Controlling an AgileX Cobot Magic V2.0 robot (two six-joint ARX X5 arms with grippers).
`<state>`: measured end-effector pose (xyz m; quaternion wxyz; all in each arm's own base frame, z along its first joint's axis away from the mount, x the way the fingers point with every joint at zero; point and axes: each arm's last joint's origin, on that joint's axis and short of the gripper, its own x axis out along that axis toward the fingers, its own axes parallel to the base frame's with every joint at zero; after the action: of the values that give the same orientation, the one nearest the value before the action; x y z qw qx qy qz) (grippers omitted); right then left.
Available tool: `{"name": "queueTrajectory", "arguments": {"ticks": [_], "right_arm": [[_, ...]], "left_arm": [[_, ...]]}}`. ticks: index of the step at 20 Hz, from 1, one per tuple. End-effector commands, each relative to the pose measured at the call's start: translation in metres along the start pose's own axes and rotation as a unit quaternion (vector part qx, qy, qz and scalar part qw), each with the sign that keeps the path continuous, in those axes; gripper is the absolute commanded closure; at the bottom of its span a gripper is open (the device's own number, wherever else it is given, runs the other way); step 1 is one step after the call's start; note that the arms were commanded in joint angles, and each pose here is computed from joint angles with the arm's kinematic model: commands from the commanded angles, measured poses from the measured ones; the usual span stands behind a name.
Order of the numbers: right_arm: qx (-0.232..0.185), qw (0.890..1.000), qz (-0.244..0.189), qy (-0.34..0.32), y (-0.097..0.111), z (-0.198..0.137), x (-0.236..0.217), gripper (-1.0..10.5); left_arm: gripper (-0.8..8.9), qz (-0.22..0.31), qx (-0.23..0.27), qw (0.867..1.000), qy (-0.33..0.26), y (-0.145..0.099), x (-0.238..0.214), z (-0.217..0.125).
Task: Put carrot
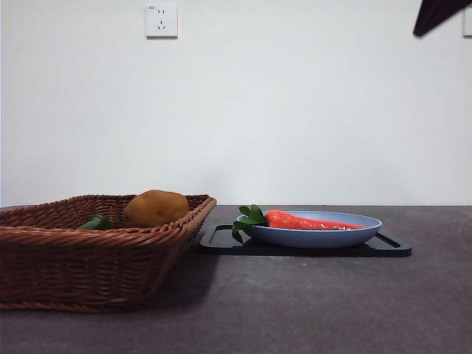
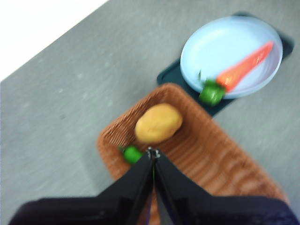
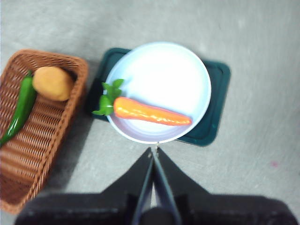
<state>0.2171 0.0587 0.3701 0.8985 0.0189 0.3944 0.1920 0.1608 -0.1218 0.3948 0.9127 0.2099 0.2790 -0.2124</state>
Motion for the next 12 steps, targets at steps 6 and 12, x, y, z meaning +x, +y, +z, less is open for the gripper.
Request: {"name": "queueTrajectory", "arguments": {"ticks": [6, 12], "right_arm": [[-0.036, 0.989, -0.039, -0.137, 0.029, -0.051, -0.017, 9.4], [-0.035, 0.960, -0.029, -0.276, 0.026, -0.129, 0.011, 9.4]], "left_arm": [[8.07, -0.006, -0.076, 0.994, -0.081, 0.017, 0.028, -0.051], [8.07, -0.019, -0.120, 0.980, -0.158, 0.000, 0.055, -0.118]]}}
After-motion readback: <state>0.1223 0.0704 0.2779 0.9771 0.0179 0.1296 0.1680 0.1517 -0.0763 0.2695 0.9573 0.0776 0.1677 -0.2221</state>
